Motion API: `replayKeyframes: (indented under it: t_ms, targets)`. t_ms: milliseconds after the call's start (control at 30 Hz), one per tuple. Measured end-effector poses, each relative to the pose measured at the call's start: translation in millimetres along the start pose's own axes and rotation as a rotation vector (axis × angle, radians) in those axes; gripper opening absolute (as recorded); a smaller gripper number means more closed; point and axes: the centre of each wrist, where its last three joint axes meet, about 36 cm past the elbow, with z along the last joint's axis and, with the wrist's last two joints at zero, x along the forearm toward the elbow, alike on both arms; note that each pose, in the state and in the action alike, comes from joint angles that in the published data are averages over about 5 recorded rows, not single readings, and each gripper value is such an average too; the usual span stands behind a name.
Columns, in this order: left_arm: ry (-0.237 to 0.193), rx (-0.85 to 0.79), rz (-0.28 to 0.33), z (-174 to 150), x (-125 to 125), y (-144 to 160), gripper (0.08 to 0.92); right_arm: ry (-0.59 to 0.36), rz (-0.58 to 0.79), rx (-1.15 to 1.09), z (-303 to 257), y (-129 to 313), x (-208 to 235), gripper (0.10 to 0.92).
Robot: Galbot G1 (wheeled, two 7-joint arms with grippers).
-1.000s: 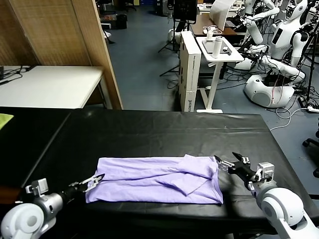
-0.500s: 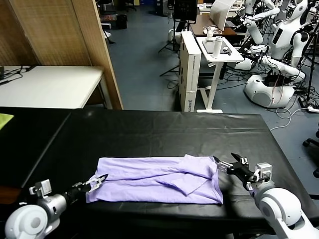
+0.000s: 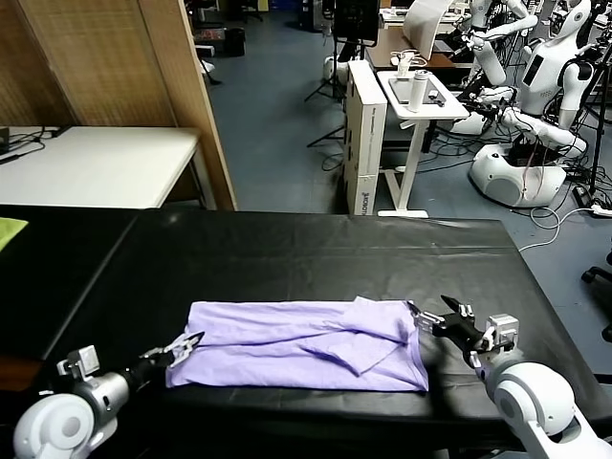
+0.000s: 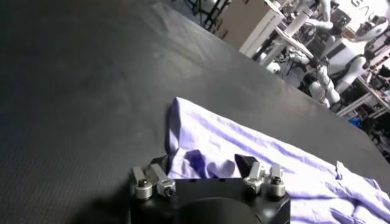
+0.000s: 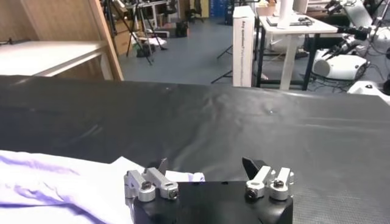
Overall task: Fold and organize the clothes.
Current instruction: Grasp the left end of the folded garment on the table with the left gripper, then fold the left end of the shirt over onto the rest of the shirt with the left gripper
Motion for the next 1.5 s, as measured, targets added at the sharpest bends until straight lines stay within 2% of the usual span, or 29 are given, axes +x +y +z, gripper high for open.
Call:
replayKeyframes:
  t_ms: [200, 467, 600, 833, 1033, 1133, 1367, 1500]
  targets:
    - [0.003, -0.004, 0.003, -0.2, 0.2, -2.2, 0.437, -0.001, -0.002, -0.002, 0.4, 1.3, -2.0, 0.907]
    - [-0.003, -0.011, 0.007, -2.9, -0.2, -5.4, 0.283, -0.005, -0.005, -0.004, 0.0, 3.1, -4.8, 0.907]
    - [-0.01, -0.03, -0.015, -3.1, -1.7, -8.2, 0.216, -0.006, -0.002, -0.01, 0.9, 3.7, -5.0, 0.907]
    - [-0.03, -0.116, -0.11, -8.2, 2.4, -9.6, 0.186, -0.011, 0.011, -0.027, 3.7, 2.8, -3.4, 0.907]
    - [-0.059, -0.267, -0.229, -17.9, 17.0, -11.0, 0.186, -0.019, 0.014, -0.039, 4.1, 4.2, -5.0, 0.907]
    - [-0.092, -0.348, -0.284, -24.3, 26.1, -12.7, 0.186, -0.021, 0.016, -0.046, 4.5, 5.1, -6.4, 0.907]
    - [-0.202, -0.521, -0.411, -49.3, 50.4, -11.7, 0.186, -0.022, 0.021, -0.056, 6.6, 6.3, -7.0, 0.907]
    - [-0.234, -0.573, -0.47, -57.1, 59.1, -11.6, 0.186, -0.022, 0.03, -0.059, 8.5, 5.6, -5.2, 0.907]
